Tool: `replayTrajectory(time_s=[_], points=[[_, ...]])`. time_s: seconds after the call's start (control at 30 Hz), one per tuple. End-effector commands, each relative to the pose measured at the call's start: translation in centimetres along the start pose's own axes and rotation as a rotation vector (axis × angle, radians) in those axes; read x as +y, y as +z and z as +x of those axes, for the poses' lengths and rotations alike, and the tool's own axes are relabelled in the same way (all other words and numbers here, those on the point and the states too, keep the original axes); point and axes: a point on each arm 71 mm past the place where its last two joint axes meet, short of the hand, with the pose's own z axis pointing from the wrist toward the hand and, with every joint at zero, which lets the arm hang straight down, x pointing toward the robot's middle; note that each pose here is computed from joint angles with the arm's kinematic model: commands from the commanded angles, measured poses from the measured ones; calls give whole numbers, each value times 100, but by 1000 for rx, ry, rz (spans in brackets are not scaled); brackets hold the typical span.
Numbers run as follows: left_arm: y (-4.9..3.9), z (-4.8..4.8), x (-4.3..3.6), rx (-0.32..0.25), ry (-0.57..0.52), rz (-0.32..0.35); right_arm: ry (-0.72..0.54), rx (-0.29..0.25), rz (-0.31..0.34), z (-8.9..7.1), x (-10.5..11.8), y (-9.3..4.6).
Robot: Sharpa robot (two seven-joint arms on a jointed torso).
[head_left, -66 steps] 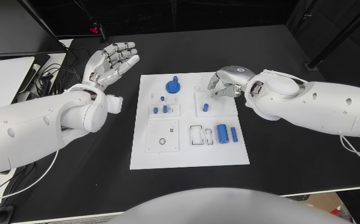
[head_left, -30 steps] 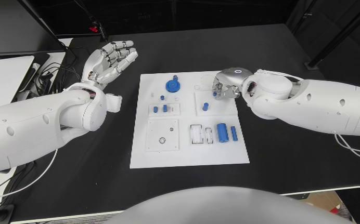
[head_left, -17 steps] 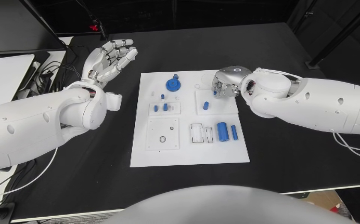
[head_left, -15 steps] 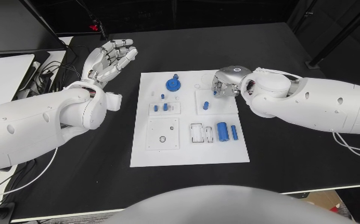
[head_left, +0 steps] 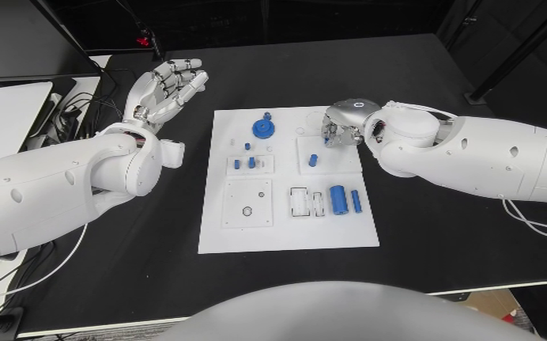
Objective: Assemble the parts on the task board
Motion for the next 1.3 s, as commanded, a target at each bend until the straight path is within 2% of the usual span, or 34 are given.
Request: replayTrajectory(time_s=[0.03, 0.5, 1.3], points=[[1, 2, -102, 5, -8, 135, -14, 47, 7, 62, 4, 1], [8, -6, -94, 3, -6, 131, 8, 52, 5, 70, 19, 12], [18, -27, -76, -1, -1, 122, 25, 20, -19, 52, 50, -2]])
